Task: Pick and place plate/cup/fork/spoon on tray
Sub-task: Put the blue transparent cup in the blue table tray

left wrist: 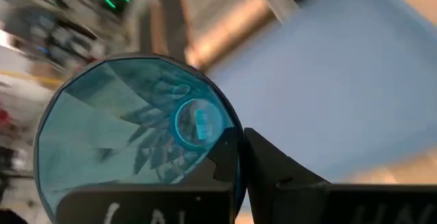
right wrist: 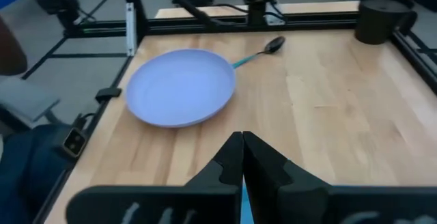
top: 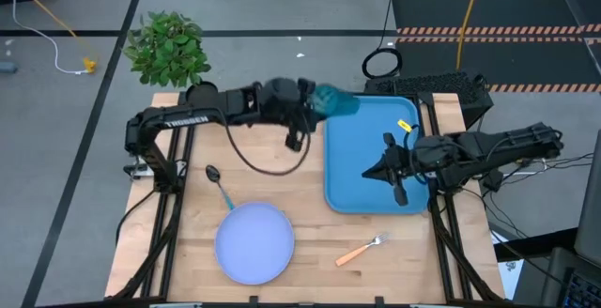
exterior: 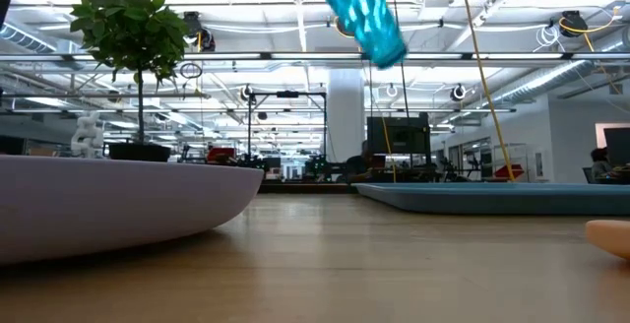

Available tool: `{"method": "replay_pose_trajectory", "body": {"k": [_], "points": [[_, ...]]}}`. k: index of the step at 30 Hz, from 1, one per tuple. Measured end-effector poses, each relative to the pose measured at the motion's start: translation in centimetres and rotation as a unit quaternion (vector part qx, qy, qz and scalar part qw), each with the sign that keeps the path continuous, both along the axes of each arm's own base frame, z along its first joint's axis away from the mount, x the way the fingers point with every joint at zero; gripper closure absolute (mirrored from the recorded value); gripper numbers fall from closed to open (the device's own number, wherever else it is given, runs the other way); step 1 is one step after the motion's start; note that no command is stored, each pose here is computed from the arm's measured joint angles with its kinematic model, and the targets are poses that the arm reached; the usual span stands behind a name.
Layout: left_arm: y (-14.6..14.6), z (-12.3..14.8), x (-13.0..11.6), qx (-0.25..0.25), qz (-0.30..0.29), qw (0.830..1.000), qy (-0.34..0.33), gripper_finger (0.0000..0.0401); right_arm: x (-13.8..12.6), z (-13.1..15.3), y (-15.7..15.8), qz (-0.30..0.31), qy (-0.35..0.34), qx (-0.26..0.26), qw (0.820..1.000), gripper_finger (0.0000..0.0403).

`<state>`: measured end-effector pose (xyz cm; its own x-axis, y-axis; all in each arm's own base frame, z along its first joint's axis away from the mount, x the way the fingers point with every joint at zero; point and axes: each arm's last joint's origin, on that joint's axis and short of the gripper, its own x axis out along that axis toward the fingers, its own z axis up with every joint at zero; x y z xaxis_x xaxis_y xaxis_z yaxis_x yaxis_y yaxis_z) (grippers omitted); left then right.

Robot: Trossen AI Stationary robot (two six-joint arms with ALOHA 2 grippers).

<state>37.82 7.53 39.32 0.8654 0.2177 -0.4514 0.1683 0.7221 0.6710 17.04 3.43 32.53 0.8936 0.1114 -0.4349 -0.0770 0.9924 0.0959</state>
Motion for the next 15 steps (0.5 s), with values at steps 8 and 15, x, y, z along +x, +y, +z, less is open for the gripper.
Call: {"method": "replay_pose_trajectory", "body": {"k": [8, 15], "points": [[3.9, 0.0, 0.2, -0.028, -0.004, 0.998, -0.048, 0.0389, -0.6, -0.2, 0.4, -0.011, 0.018, -0.005, 1.0, 0.0403], [7.7, -3.6, 3.0, -0.032, 0.009, 0.998, -0.06, 0.0387, -0.5, -0.2, 0.4, -0.016, 0.012, -0.01, 1.0, 0.0403]]}}
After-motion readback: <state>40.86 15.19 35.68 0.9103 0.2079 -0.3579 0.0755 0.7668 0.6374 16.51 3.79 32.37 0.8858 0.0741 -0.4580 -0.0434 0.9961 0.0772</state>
